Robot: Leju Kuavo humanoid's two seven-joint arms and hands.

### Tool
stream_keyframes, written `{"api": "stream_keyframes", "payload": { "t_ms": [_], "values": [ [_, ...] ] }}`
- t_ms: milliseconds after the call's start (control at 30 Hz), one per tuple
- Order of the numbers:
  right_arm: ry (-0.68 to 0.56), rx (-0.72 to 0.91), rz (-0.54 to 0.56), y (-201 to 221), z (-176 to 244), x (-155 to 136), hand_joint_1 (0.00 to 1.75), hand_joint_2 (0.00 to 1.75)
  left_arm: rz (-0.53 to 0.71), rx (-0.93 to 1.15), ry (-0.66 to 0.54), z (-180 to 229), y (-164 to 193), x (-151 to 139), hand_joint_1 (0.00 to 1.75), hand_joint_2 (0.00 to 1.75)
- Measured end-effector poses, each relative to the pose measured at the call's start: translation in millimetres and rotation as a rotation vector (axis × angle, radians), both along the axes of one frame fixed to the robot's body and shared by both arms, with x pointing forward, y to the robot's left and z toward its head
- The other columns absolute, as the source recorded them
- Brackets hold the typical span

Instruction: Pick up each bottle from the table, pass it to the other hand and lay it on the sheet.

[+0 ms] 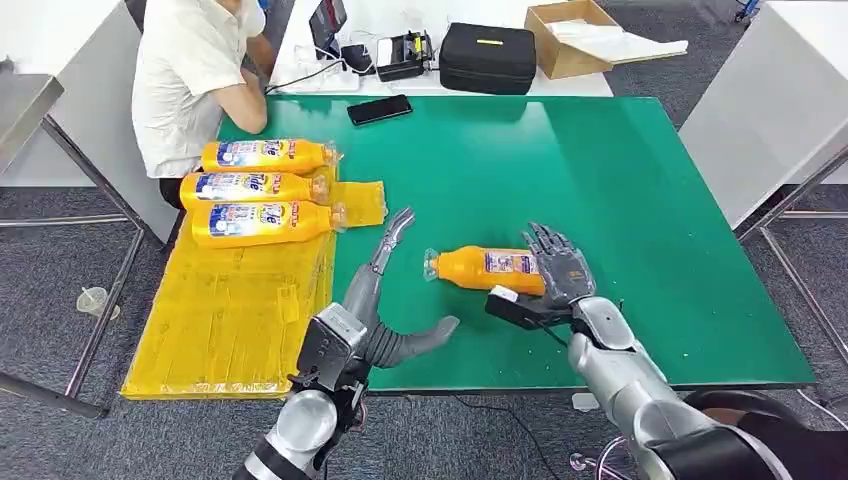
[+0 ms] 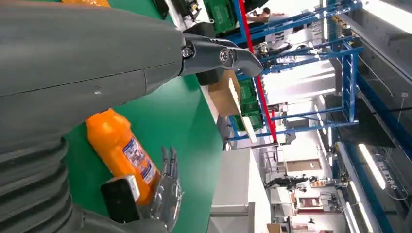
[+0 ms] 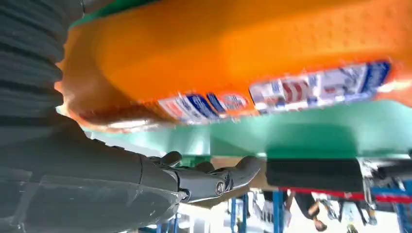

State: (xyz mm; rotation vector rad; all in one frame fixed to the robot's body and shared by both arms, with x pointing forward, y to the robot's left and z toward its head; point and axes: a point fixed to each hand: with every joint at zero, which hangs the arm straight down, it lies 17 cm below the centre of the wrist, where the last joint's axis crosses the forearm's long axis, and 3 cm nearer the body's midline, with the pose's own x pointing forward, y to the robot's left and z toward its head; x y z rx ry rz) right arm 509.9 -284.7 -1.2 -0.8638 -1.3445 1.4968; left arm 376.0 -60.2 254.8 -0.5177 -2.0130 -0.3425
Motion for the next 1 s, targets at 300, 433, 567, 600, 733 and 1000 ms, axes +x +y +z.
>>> {"api": "stream_keyframes", "payload": {
  "t_ms": [300,433,567,600,733,1000],
  "values": [
    [0.232,-0.011,-0.086,-32,-27,-2,1.75,1.75,-0.002,-0.005,0.012,-2,0,2,0.00,1.75],
    [0.262,-0.010,-0.128,-48,-29,-1,1.75,1.75,-0.005,-0.003,0.014,-3,0,2,0.00,1.75],
    [0.266,-0.012,-0.145,-56,-29,-1,1.75,1.75,-0.006,-0.002,0.014,-3,-1,2,0.00,1.75],
    [0.266,-0.013,-0.146,-57,-29,-1,1.75,1.75,-0.006,-0.002,0.014,-3,-1,2,0.00,1.75],
    [0.271,-0.009,-0.151,-58,-30,-2,1.75,1.75,-0.007,-0.001,0.015,-4,-1,2,0.00,1.75],
    [0.318,0.200,-0.162,-53,-26,-6,1.75,1.75,-0.017,0.002,0.017,-5,-3,1,0.00,1.75]
  ]
}}
